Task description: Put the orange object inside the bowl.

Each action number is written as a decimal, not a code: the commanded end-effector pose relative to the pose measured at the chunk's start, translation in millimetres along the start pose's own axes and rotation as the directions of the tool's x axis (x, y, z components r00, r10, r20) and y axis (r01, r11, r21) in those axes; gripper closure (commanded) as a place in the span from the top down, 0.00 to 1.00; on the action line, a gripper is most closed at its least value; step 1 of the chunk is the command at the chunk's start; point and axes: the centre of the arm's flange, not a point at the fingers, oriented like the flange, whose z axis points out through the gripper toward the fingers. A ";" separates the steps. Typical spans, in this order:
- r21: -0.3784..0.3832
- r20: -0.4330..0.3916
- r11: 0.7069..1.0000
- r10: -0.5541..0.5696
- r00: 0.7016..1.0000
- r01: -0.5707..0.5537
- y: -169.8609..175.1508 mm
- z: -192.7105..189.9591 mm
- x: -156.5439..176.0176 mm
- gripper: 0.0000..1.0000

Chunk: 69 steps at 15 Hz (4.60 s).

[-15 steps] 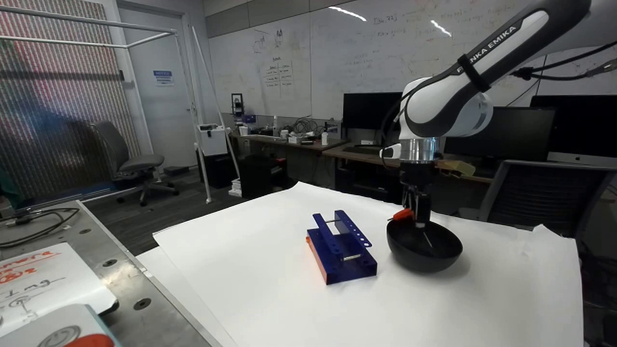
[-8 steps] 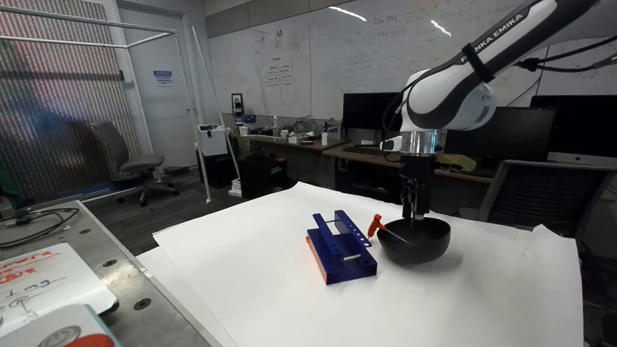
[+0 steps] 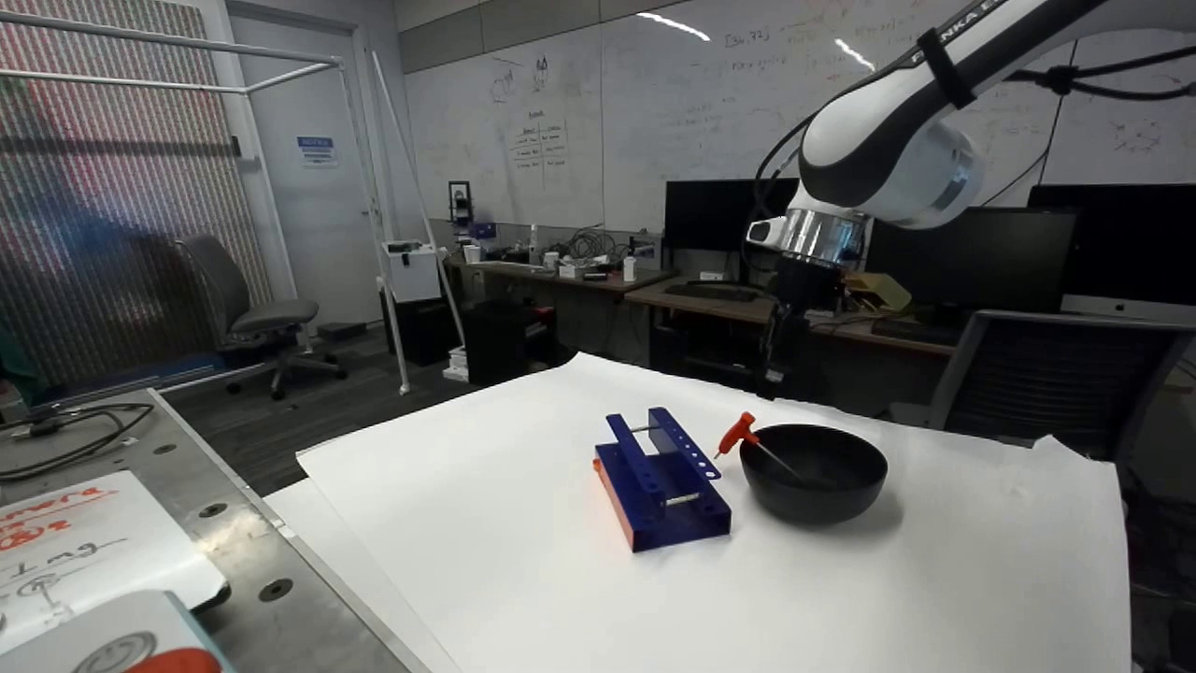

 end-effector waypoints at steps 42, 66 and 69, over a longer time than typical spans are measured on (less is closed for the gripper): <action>-0.120 0.514 0.985 0.171 0.840 -0.126 29.9 79.3 102.5 1.00; -0.143 0.456 0.990 0.058 0.888 0.009 -20.7 -2.0 104.9 0.14; -0.184 0.401 0.982 0.035 0.915 0.043 -38.0 -42.1 105.1 0.14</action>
